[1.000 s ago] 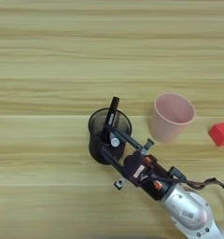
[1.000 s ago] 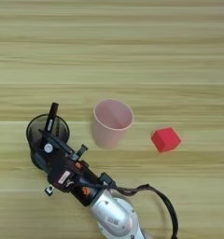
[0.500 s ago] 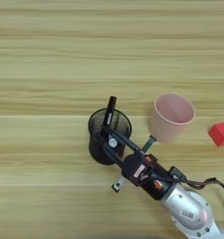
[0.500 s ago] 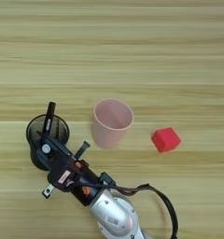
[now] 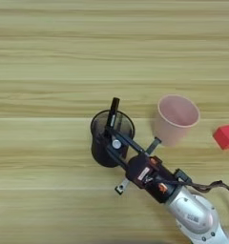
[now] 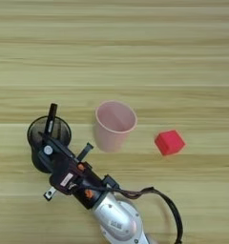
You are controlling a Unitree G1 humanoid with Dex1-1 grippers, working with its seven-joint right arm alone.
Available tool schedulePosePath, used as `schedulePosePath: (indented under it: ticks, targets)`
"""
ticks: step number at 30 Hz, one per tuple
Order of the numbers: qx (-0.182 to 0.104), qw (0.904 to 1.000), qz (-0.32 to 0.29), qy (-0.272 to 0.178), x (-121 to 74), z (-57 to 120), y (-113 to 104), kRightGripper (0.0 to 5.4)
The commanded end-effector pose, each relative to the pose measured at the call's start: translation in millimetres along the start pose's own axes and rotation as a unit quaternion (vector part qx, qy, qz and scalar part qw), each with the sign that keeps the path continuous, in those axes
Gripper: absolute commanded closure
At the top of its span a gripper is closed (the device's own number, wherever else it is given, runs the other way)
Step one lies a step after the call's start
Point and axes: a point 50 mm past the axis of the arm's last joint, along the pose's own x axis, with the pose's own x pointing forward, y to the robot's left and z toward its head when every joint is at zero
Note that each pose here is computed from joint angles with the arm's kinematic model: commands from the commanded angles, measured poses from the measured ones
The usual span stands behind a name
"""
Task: Move the objects on the table
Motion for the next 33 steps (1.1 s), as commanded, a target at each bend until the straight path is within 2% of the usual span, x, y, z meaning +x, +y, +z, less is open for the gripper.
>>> schedulePosePath:
  ticks: [1,9,15,20,33]
  targets:
    - [-0.018,0.9981,-0.039,-0.043,7.3,13.9,-16.7,4.67]
    - [-0.016,0.9969,-0.058,-0.05,9.4,18.2,-24.4,4.67]
    - [0.011,0.9964,-0.075,-0.039,9.1,17.4,-30.4,4.67]
    - [0.014,0.9967,-0.074,-0.03,8.4,13.1,-30.2,4.67]
    - [0.013,0.9946,-0.091,-0.048,9.1,25.2,-40.0,4.67]
